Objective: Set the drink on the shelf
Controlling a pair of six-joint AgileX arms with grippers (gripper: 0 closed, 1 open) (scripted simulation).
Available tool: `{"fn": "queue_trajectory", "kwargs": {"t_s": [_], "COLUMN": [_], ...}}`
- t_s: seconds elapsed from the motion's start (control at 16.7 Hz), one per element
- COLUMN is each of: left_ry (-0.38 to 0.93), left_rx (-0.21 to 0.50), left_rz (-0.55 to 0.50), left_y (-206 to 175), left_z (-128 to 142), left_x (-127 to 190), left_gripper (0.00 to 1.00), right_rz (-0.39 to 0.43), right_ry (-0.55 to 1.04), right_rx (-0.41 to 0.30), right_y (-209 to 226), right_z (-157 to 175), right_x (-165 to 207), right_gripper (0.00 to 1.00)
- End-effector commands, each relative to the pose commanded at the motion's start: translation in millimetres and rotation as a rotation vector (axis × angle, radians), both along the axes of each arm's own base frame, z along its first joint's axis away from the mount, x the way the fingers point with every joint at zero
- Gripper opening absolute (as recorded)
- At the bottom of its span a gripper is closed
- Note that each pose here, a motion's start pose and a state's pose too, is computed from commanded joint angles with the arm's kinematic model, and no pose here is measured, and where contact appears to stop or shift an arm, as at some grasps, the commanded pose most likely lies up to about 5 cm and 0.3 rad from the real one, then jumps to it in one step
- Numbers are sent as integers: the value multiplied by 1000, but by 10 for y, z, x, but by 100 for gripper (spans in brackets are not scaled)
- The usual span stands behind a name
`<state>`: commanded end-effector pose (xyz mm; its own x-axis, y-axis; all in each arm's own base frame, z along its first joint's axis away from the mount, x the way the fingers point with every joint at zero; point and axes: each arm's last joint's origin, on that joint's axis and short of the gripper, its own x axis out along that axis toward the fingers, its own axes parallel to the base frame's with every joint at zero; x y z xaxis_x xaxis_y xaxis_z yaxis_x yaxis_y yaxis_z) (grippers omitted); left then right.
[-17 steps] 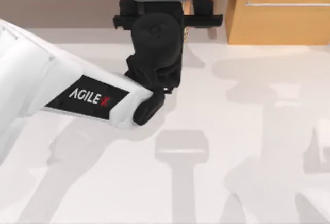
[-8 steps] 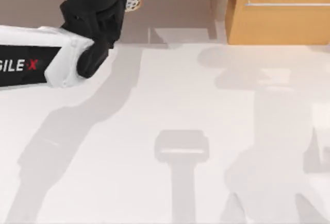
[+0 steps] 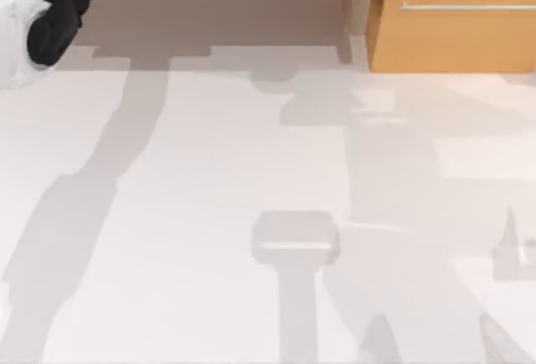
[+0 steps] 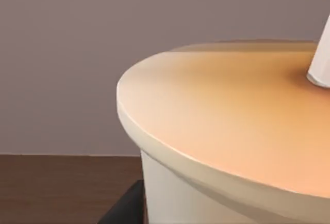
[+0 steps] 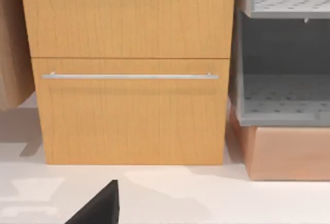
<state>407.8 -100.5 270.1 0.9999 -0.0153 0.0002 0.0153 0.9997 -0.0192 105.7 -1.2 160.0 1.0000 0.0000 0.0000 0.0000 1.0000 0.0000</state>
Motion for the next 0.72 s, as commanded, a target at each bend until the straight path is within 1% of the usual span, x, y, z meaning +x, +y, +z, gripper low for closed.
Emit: {"fn": "queue_trajectory", "kwargs": {"t_s": [0.12,0.3,0.6,0.72], "left_ry": [-3,-7,-5,-8], "left_rx": [6,11,13,1], "left_rz": [-1,-13,-16,-24], "left_y": [105,152,134,140], "left_z": [77,140,132,114], "left_x": [50,94,90,78], "left_gripper": [0,0,0,0], "right_rz": [0,0,0,0], "right_ry": [0,0,0,0], "right_rx": [0,0,0,0], "right_y": [0,0,0,0], "right_z": [0,0,0,0], "right_x": [0,0,0,0], "right_gripper": [100,100,100,100]}}
